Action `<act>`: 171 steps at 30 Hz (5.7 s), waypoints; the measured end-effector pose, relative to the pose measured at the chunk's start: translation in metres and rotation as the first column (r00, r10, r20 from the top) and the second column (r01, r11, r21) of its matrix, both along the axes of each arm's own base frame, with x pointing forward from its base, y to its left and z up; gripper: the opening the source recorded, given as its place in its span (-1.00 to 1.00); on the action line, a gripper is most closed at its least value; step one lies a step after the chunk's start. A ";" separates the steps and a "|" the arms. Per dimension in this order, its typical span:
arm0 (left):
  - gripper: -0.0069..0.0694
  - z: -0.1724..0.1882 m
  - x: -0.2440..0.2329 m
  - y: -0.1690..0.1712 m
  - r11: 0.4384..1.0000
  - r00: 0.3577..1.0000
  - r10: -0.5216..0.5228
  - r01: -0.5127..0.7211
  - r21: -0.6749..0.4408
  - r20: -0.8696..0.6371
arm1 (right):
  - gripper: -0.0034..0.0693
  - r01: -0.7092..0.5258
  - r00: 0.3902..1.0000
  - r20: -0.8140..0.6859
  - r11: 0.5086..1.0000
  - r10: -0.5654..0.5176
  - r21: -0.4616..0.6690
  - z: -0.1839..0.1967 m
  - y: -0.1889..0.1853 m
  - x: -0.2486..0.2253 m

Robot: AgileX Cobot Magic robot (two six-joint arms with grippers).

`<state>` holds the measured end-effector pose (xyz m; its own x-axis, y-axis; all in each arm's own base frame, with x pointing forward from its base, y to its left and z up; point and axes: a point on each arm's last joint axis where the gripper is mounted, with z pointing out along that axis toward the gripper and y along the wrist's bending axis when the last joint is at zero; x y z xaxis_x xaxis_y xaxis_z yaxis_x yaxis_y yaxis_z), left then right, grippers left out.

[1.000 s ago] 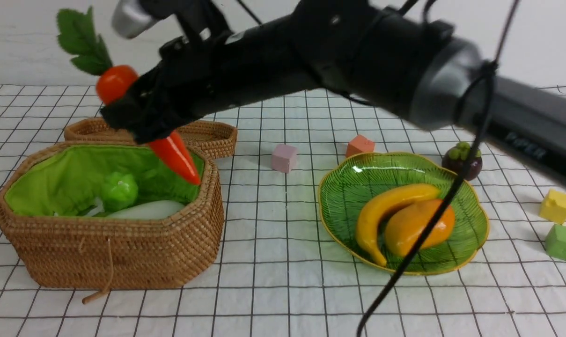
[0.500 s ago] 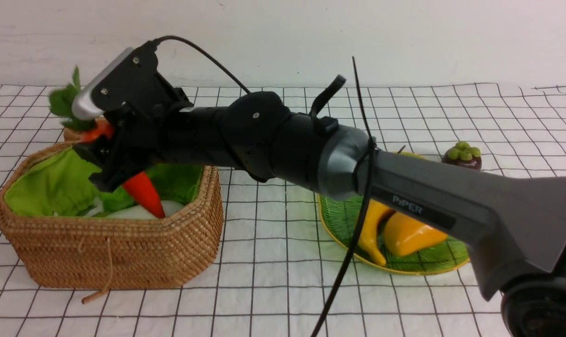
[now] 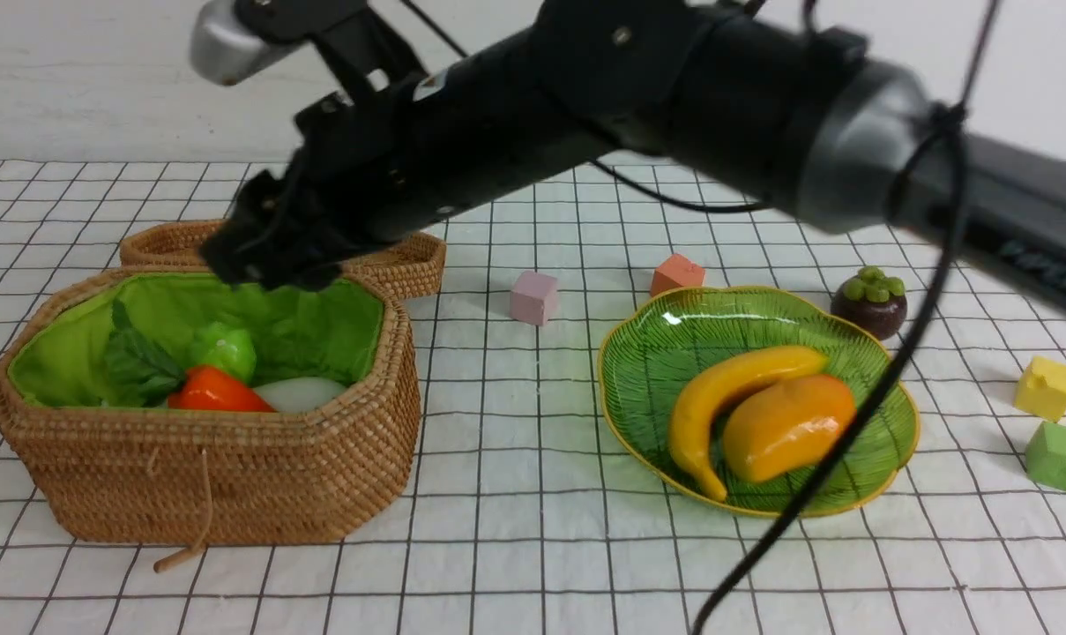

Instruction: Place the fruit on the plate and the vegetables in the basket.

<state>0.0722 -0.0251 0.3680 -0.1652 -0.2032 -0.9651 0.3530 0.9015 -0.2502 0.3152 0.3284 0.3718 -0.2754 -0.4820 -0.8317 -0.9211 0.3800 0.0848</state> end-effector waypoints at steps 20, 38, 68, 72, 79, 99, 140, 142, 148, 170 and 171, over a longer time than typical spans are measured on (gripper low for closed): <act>-0.71 0.000 -0.007 -0.014 0.985 0.985 -0.171 0.170 -0.032 -0.017 | -0.92 0.679 0.637 -0.034 0.582 -0.770 -0.448 0.018 -0.286 0.067; -0.70 -0.006 -0.015 -0.023 0.951 0.953 -0.299 0.302 0.063 -0.050 | 0.93 0.761 0.479 -0.277 0.552 -0.833 -0.341 -0.139 -0.337 0.173; -0.68 -0.009 -0.016 -0.023 0.948 0.947 -0.307 0.312 0.055 -0.091 | 0.75 0.795 0.445 -0.187 0.483 -0.876 -0.367 -0.200 -0.338 0.198; -0.68 -0.009 -0.015 -0.023 0.949 0.949 -0.303 0.309 0.063 -0.087 | 0.75 0.796 0.446 -0.185 0.483 -0.876 -0.365 -0.200 -0.338 0.198; -0.68 -0.009 -0.014 -0.022 0.950 0.954 -0.290 0.296 0.094 -0.075 | 0.75 0.788 0.449 -0.193 0.489 -0.872 -0.375 -0.194 -0.337 0.195; -0.72 -0.009 -0.011 -0.018 0.948 0.968 -0.249 0.250 0.195 -0.030 | 0.75 0.743 0.542 -0.246 0.595 -0.804 -0.307 -0.011 -0.320 0.090; -0.72 -0.011 -0.002 -0.002 0.966 0.998 -0.056 0.062 0.252 -0.030 | 0.86 0.695 0.709 -0.025 0.704 -0.705 -0.143 -0.119 -0.191 0.083; -0.72 -0.011 -0.002 -0.002 0.966 0.998 -0.056 0.062 0.252 -0.030 | 0.82 0.686 0.720 -0.015 0.714 -0.694 -0.143 -0.102 -0.193 0.074; -0.81 -0.008 -0.010 0.000 0.980 0.995 -0.094 0.089 0.179 0.018 | 0.32 0.636 0.745 -0.071 0.738 -0.663 -0.223 -0.028 -0.212 0.003; -0.85 -0.115 -0.033 0.010 0.981 0.984 -0.166 0.159 0.112 0.060 | -0.82 0.784 0.609 -0.195 0.620 -0.768 0.008 -0.068 -0.297 -0.254; -0.85 -0.119 -0.032 0.009 0.980 0.985 -0.166 0.160 0.119 0.047 | -0.81 0.790 0.601 -0.203 0.613 -0.773 0.010 -0.071 -0.297 -0.254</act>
